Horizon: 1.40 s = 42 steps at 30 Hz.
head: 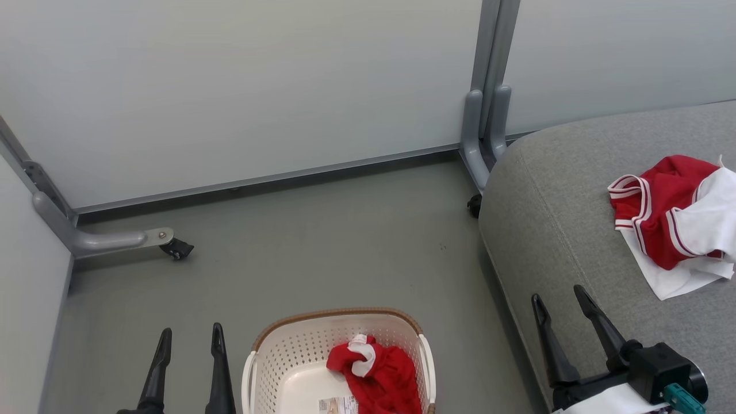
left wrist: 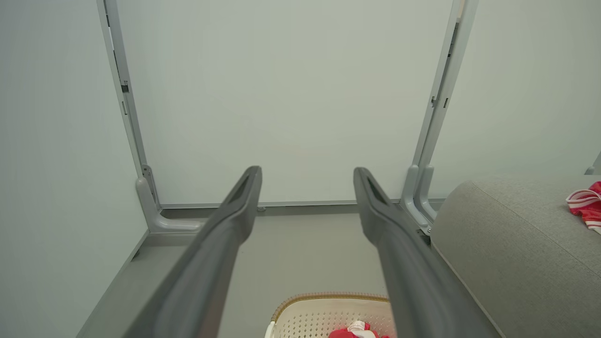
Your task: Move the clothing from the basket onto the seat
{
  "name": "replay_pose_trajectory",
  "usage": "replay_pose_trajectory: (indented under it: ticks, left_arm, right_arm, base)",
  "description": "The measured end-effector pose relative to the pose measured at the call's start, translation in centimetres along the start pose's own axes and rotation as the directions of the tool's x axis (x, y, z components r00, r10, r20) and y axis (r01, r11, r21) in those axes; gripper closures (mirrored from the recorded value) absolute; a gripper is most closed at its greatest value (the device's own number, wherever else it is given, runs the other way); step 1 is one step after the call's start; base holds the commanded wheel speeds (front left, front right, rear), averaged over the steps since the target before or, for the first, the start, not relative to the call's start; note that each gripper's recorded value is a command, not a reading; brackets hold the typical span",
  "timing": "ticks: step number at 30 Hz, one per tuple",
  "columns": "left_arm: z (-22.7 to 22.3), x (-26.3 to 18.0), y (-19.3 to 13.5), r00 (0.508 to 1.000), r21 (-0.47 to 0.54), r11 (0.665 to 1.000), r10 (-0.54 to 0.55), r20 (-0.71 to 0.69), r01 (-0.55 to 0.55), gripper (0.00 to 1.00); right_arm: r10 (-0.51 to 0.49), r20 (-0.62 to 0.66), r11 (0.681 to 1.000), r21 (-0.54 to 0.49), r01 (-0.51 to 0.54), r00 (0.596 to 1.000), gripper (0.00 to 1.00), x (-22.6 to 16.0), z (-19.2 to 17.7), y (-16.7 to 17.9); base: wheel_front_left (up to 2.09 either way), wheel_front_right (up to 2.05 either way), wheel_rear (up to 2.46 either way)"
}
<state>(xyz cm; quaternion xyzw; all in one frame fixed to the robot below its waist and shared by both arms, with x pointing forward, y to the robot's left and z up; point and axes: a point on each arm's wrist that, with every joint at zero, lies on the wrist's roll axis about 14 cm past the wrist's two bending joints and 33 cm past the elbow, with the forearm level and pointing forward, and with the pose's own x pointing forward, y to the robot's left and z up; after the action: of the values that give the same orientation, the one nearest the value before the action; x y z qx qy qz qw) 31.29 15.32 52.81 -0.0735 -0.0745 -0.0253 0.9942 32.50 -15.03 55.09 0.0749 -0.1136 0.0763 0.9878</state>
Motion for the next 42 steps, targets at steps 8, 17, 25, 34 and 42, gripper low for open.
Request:
replay_pose_trajectory:
  ticks: [8, 17, 25, 34, 42]
  left_arm:
    - [-0.9, 0.1, -0.5, 0.999, 0.0, 1.0, -0.022, -0.028, 0.022, 0.0]
    - [-2.8, 0.7, -0.9, 0.995, 0.0, 0.999, -0.042, -0.091, 0.042, 0.0]
    - [-4.5, 3.0, -1.6, 0.989, -0.011, 0.997, -0.071, -0.13, 0.07, 0.0]
    - [-8.2, 8.0, -4.4, 0.959, 0.023, 0.975, -0.212, -0.186, 0.22, 0.0]
    - [-16.2, 10.1, -6.6, 0.853, 0.075, 0.903, -0.369, -0.368, 0.423, 0.0]
  right_arm:
    - [0.001, -0.016, 1.0, 0.0, -0.001, 1.0, 0.0, 0.1, -0.5, 0.0]
    - [-0.005, -0.061, 1.0, -0.001, 0.005, 0.998, 0.0, 0.6, -1.9, -0.5]
    - [-0.012, -0.07, 1.0, -0.011, 0.012, 0.997, 0.0, 2.9, -2.6, -1.4]
    - [-0.003, -0.074, 1.0, -0.03, 0.001, 0.997, 0.0, 7.7, -4.5, -2.5]
    - [-0.014, -0.098, 1.0, -0.015, 0.013, 0.995, 0.0, 11.2, -7.7, -3.8]
  base:
    - [0.0, 0.0, 0.0]
    - [0.0, 0.0, 0.0]
    - [0.0, 0.0, 0.0]
    - [0.0, 0.0, 0.0]
    - [0.0, 0.0, 0.0]
